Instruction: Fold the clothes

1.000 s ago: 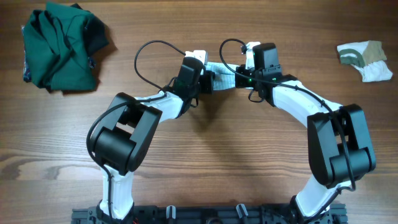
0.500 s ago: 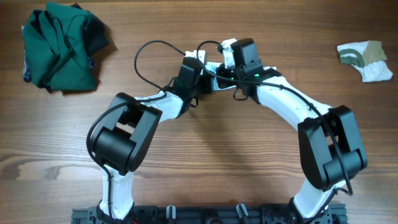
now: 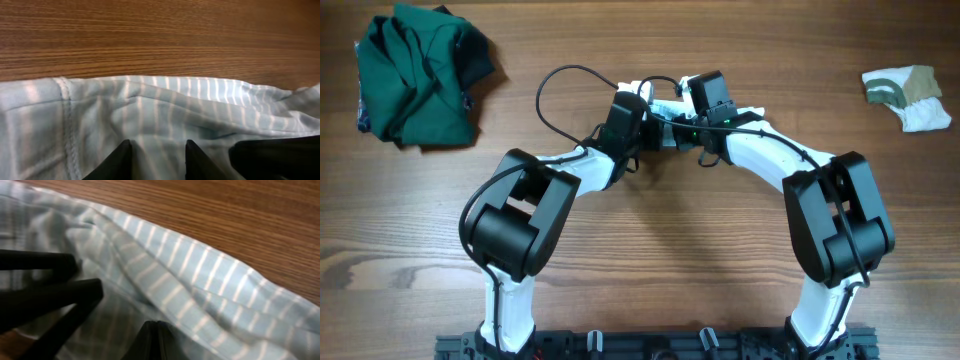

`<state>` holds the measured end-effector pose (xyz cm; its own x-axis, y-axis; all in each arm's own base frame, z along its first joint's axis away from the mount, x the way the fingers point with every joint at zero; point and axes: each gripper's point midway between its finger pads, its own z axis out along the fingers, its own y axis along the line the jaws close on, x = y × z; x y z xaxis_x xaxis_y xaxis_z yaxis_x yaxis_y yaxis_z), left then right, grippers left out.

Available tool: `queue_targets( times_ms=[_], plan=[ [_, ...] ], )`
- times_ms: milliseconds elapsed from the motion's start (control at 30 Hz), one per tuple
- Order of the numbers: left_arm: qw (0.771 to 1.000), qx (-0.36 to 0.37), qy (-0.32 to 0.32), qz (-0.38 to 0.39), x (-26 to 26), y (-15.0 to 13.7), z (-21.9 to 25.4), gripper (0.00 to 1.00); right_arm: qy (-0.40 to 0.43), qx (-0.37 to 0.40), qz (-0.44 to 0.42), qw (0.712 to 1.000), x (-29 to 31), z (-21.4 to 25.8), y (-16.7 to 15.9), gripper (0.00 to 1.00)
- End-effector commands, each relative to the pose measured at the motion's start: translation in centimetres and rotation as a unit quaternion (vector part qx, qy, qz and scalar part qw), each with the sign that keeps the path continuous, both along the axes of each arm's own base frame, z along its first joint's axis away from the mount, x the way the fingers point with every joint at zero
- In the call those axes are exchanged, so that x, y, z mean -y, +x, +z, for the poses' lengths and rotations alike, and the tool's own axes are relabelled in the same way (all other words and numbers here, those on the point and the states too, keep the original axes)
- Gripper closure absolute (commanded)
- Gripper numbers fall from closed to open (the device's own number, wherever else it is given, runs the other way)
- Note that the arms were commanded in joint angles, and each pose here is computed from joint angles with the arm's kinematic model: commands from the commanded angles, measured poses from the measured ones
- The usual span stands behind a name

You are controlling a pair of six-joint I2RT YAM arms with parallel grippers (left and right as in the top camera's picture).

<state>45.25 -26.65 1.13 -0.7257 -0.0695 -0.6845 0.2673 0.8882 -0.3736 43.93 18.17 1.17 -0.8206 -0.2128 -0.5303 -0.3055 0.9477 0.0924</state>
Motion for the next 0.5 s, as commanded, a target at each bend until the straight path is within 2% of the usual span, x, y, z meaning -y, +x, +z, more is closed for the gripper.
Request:
queue_targets(
  times_ms=[0,300,467],
  plan=[
    [1.0,0.01,0.002,0.007,-0.4,0.5,0.9,0.66,-0.019,0.006,-0.041,0.999,2.3,-0.6,1.2,0.94],
    [1.0,0.01,0.002,0.007,-0.4,0.5,0.9,0.66,-0.009,0.015,-0.09,0.996,6.4,-0.5,3.1,0.94],
    [1.0,0.01,0.002,0.007,-0.4,0.5,0.9,0.65,-0.02,0.011,-0.098,0.995,7.0,-2.2,3.4,0.95]
  ],
)
